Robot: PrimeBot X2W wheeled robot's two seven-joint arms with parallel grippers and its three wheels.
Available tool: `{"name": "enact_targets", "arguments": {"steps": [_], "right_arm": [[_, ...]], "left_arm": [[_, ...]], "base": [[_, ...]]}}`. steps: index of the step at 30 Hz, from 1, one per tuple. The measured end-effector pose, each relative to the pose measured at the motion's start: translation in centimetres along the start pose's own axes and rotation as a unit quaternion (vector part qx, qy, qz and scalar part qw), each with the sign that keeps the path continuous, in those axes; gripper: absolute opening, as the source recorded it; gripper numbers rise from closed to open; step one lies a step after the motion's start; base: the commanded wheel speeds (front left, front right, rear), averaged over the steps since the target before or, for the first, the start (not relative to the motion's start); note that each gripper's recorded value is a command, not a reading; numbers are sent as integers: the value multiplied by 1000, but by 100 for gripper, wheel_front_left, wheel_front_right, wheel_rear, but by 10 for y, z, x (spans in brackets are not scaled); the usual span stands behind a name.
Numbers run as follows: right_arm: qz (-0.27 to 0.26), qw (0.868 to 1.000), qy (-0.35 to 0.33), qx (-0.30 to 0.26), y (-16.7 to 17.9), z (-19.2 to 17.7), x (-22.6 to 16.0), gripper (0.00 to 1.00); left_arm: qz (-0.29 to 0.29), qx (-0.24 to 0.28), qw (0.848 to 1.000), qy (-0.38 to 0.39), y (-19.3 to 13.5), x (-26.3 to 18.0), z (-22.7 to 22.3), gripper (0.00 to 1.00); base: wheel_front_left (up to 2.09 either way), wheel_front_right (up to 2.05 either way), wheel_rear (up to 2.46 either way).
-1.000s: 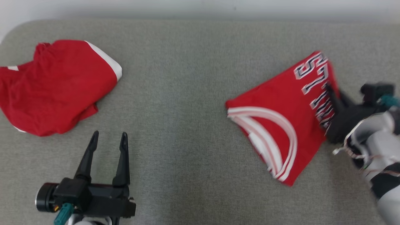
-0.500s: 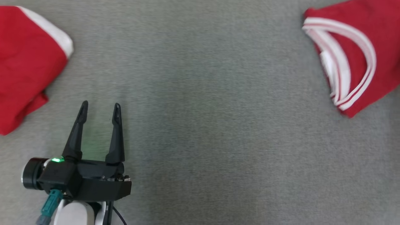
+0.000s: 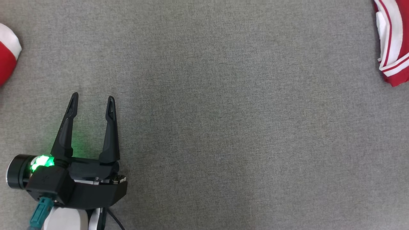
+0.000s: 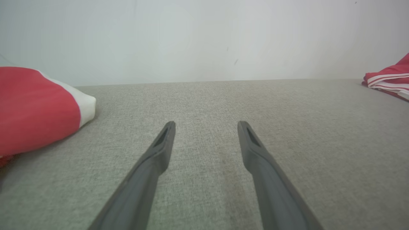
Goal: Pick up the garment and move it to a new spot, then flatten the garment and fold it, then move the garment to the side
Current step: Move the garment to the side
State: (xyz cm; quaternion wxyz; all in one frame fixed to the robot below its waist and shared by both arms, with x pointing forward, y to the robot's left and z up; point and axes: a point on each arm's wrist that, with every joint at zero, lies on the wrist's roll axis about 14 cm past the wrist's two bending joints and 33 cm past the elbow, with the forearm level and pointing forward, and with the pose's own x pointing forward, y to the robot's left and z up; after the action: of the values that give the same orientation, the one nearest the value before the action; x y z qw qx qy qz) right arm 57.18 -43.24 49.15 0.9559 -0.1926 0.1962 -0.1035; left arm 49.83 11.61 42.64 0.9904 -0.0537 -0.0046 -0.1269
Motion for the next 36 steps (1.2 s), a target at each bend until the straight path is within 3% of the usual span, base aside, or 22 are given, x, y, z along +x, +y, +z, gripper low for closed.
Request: {"name": "enact_targets", "arguments": {"steps": [4, 5, 6, 7, 13, 21, 30, 36], "right_arm": [[-5, 1000, 13, -21, -2, -7, 4, 0], [-7, 1000, 13, -20, -3, -7, 5, 29], [-9, 1000, 13, -23, -4, -7, 6, 46], [-11, 999, 16, -28, -4, -9, 7, 100], [-15, 999, -28, -39, -3, 11, 7, 100], [20, 991, -129, -1, 28, 47, -16, 100], [76, 966, -234, 77, 80, 86, -74, 100], [98, 949, -265, 138, 108, 86, -120, 100]], "left_arm": [[-1, 0, 1000, 2, 0, 1, -4, 100], [-1, 0, 1000, 3, 0, 1, -5, 100], [-1, 0, 1000, 4, 0, 1, -6, 100], [0, 0, 1000, 5, 1, 1, -6, 100], [5, 3, 1000, 5, 3, -2, -3, 100], [36, 3, 999, 6, 13, -21, 11, 100], [74, 9, 997, 1, 28, -60, 37, 100], [81, 12, 997, -17, 26, -80, 58, 100]], "base": [[0, 0, 0], [0, 0, 0], [0, 0, 0], [0, 0, 0], [0, 0, 0], [0, 0, 0], [0, 0, 0], [0, 0, 0]]}}
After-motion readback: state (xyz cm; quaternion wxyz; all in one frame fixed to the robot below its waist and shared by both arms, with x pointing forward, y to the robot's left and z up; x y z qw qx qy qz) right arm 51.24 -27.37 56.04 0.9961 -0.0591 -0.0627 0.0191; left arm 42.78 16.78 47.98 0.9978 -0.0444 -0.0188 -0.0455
